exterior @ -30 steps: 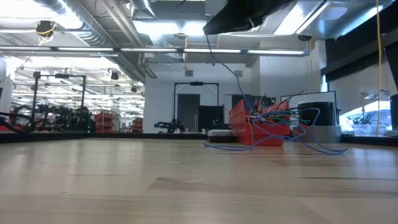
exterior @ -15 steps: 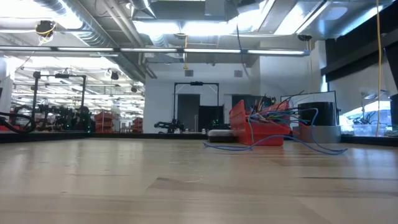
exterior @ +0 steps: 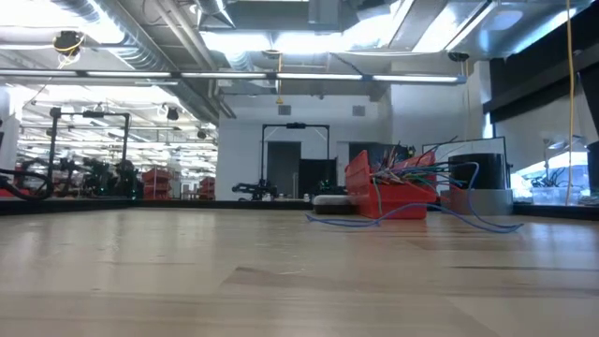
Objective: Coil cords
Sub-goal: Uncoil the blue wire from the black spool
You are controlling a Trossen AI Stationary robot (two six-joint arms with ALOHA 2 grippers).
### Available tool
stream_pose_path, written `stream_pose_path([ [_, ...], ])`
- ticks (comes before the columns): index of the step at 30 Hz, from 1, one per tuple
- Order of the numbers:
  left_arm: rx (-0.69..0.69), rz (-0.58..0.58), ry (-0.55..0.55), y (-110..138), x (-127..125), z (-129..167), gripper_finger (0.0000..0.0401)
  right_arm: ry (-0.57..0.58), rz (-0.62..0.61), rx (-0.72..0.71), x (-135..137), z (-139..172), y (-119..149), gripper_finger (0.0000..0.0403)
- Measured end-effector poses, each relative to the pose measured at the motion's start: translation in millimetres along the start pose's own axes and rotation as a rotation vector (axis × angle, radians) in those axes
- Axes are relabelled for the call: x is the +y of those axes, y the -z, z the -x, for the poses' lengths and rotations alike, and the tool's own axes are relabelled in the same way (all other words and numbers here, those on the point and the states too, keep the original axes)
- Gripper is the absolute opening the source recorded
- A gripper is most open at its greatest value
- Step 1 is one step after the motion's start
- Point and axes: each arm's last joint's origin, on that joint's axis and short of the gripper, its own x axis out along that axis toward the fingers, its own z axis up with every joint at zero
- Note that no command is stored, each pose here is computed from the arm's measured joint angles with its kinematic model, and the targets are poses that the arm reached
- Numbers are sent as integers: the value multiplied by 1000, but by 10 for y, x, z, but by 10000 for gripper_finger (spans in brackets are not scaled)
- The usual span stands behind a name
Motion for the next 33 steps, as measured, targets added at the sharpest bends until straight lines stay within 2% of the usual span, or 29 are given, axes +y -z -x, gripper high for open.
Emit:
stream_pose_path([
  [6,-115,-48,202,-45,-93,-79,5,34,12,96,-189,-146,218,4],
  [9,-193,-113,225,-136,-157,-7,5,8,-21,202,-212,-235,419,4],
  [13,-283,-218,190,-260,-230,133,5,-89,-80,318,-120,-286,678,2],
  [16,-256,-210,49,-317,-265,247,5,-160,-81,400,41,-254,867,3],
  [21,-91,-166,-354,-335,-296,369,5,-230,-98,557,316,-115,1080,4],
  [25,44,-109,-615,-288,-268,421,5,-254,-118,706,472,44,1178,4],
  [28,134,-86,-713,-200,-226,416,5,-251,-123,794,552,187,1173,5],
  [33,199,-48,-749,-89,-125,373,5,-208,-151,872,560,419,1024,5],
])
